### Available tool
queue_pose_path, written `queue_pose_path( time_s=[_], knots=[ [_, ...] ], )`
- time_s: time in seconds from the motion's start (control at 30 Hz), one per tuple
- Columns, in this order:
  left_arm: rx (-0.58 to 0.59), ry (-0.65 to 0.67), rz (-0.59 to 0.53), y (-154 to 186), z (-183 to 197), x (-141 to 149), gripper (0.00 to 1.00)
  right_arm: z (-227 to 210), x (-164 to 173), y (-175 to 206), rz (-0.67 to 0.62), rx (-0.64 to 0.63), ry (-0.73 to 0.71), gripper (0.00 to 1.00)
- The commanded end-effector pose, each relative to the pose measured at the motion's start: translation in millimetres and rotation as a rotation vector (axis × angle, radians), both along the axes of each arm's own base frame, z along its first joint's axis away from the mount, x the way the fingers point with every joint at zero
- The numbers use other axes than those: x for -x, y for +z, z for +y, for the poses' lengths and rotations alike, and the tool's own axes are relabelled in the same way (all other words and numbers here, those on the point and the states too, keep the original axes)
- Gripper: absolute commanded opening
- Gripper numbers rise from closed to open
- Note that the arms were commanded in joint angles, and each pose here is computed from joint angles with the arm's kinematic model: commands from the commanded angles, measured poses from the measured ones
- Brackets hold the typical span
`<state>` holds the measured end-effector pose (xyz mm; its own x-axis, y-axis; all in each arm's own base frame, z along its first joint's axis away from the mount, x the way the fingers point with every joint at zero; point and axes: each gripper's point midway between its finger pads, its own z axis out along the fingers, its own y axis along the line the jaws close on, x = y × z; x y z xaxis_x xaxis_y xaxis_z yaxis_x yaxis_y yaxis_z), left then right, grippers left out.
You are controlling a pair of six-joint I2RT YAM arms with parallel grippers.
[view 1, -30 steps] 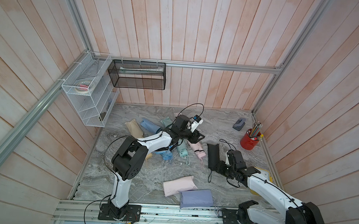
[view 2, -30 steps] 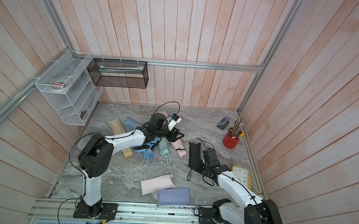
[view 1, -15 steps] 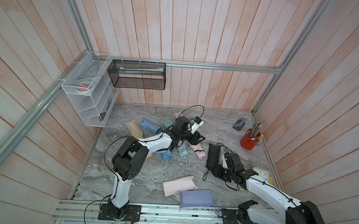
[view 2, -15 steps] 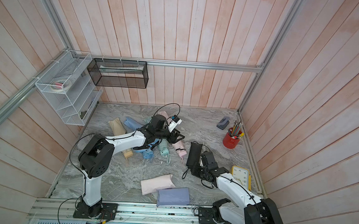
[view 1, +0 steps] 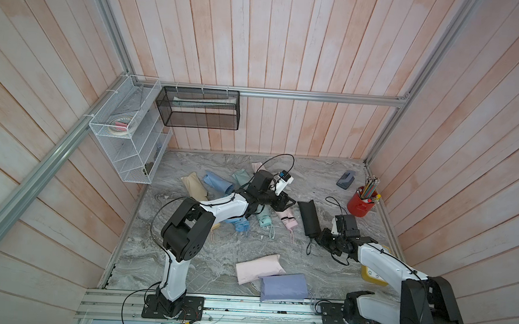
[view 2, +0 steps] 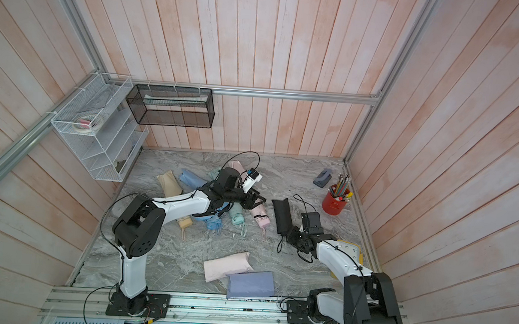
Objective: Take umbrellas out of sleeves
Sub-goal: Adjust the umbrella at the center of the board.
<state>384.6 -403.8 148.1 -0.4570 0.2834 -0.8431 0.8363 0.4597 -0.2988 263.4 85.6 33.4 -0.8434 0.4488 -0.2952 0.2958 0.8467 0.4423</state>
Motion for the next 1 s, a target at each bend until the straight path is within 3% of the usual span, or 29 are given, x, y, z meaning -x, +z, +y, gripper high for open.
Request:
queue_pose_path(
  time_s=[0.0, 0.5, 0.7, 0.97],
  knots=[
    [0.035, -0.014, -0.026, 19, -1, 6, 0.58, 4, -3, 11, -0.032, -0.01, 0.047, 0.35],
    [0.077, -0.004, 0.041, 10, -6, 5, 0.58, 6, 18, 5, -0.038, -0.038, 0.07, 0.35],
    [0.13, -0.043, 0.175, -1, -36, 10, 0.56, 9, 17, 6, -0.046, -0.054, 0.072, 0.35],
    [0.024, -0.005, 0.393, -44, -36, 28, 0.56, 6, 22, 5, -0.048, -0.043, 0.068, 0.35]
  ],
)
